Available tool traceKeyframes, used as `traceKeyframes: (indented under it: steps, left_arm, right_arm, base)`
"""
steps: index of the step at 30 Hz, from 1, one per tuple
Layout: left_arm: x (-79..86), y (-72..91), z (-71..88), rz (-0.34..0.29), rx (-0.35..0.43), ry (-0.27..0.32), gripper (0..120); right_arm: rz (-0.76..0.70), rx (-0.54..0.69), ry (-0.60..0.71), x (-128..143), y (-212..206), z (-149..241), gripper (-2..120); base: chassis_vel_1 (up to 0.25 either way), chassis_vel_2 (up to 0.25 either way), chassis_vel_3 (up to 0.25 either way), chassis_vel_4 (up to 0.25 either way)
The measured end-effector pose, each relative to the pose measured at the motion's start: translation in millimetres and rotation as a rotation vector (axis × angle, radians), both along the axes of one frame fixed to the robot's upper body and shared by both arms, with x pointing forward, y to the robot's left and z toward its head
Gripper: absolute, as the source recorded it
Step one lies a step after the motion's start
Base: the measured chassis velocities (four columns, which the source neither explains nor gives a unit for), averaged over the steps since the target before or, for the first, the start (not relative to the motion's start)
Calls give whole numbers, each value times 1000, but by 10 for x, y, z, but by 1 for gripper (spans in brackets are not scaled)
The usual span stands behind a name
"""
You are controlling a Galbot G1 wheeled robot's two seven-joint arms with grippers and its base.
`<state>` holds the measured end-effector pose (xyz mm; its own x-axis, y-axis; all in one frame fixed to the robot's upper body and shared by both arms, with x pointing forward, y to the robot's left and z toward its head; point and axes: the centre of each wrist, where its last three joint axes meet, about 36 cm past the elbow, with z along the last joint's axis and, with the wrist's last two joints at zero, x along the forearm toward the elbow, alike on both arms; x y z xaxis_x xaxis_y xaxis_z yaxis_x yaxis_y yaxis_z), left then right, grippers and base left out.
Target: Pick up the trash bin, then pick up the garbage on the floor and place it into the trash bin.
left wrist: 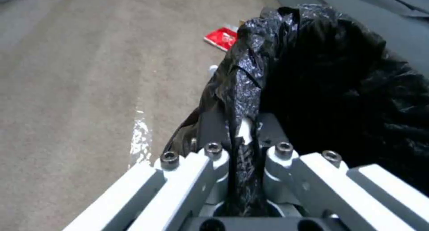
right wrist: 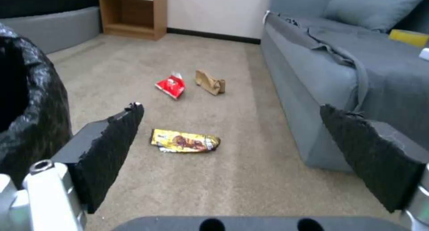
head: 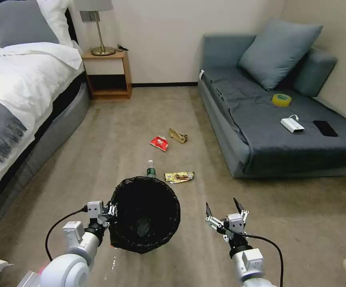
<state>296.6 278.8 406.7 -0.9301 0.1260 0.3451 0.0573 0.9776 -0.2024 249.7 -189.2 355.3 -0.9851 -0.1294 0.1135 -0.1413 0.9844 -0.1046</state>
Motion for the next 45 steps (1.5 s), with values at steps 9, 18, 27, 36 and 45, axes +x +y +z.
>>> traceKeyframes:
  steps: [9, 18, 27, 36, 45]
  left_arm:
    - [10, 51, 46, 24, -4, -16, 5]
    - [44, 164, 120, 63, -4, -42, 5]
    - [70, 262, 158, 91, 6, -60, 5]
    - [72, 321, 192, 112, 9, -77, 5]
    - [97, 399, 231, 148, 16, -96, 5]
  right_arm:
    - [8, -1, 3, -19, 2, 30, 100]
    - [12, 6, 3, -20, 24, 52, 100]
    - [12, 8, -2, -29, 44, 40, 100]
    - [24, 0, 3, -49, 90, 10, 100]
    - [28, -3, 3, -50, 108, 4, 100]
  base:
    - [0, 0, 0, 0]
    - [0, 0, 0, 0]
    - [0, 0, 0, 0]
    - [-70, 58, 74, -68]
    - [-81, 97, 77, -85]
